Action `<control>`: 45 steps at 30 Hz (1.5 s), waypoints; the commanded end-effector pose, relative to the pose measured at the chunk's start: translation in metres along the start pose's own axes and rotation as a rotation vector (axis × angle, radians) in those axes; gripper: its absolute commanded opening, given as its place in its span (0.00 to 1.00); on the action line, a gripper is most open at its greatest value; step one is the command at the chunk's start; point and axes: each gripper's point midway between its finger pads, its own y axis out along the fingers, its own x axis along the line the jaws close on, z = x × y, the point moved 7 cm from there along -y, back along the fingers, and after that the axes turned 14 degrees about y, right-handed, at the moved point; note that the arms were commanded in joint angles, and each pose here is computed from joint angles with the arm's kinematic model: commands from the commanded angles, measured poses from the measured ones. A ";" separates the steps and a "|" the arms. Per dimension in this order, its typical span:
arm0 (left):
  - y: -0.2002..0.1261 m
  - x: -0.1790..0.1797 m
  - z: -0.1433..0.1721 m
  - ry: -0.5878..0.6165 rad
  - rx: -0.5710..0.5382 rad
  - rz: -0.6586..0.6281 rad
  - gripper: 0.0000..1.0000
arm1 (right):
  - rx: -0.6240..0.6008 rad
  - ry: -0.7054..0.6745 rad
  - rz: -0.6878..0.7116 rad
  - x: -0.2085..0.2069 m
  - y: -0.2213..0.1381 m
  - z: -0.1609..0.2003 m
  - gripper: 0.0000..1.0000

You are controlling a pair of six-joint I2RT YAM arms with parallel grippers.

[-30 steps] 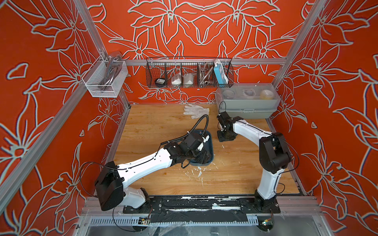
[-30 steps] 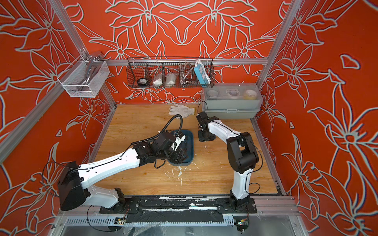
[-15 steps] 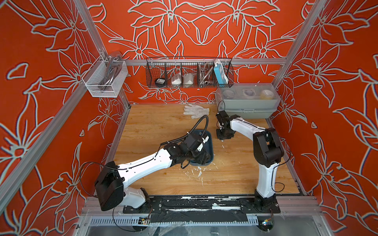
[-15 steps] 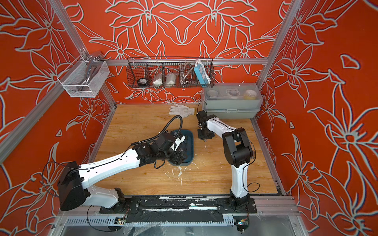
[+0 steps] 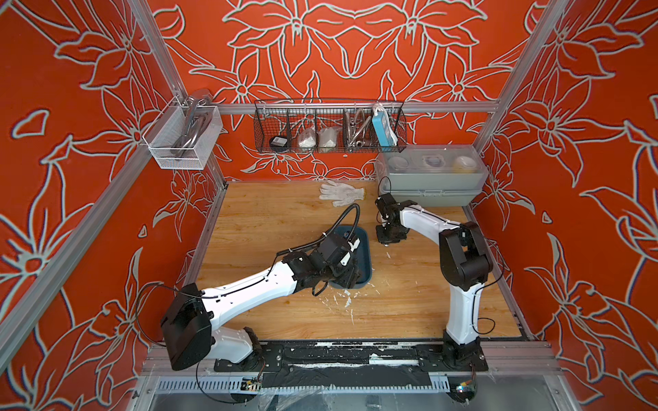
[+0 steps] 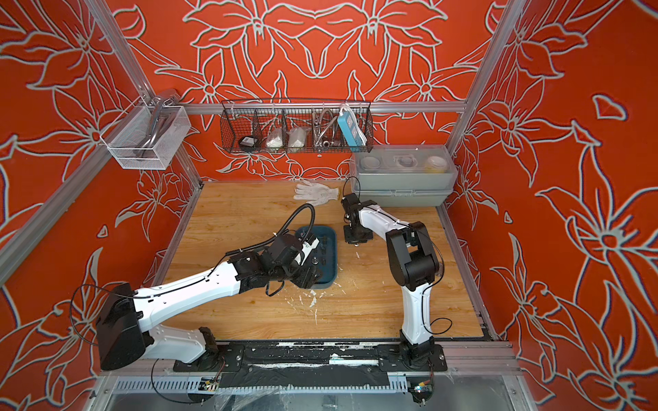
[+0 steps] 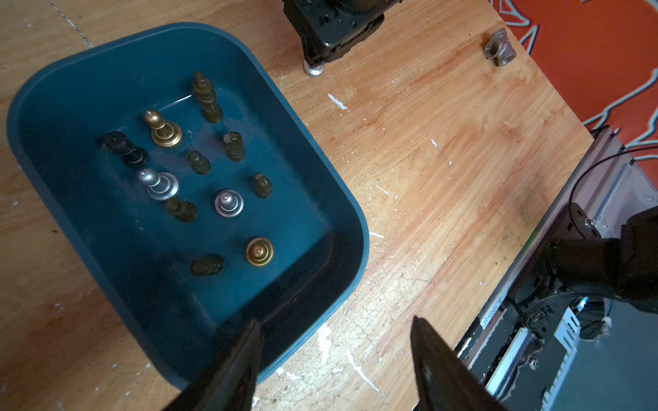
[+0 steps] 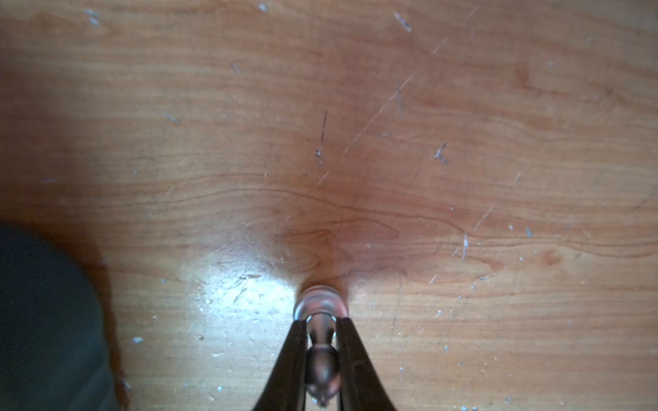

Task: Put the chess pieces into the storage box
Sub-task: Pick up the chess piece at the center of the board, then place the chess piece in the storage box.

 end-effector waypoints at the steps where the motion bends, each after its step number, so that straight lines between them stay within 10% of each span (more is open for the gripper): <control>1: -0.005 0.002 -0.003 0.017 -0.036 -0.019 0.66 | -0.006 0.003 0.010 -0.003 -0.006 -0.001 0.16; 11: -0.020 0.047 0.006 -0.244 -0.088 -0.033 0.67 | -0.108 -0.018 -0.035 -0.004 -0.065 0.012 0.15; 22: -0.056 0.116 0.069 -0.533 -0.048 -0.328 0.67 | -0.158 -0.282 -0.239 0.052 -0.140 0.103 0.15; 45: -0.049 0.121 0.081 -0.540 -0.035 -0.325 0.68 | -0.006 -0.435 -0.173 0.095 -0.066 0.147 0.15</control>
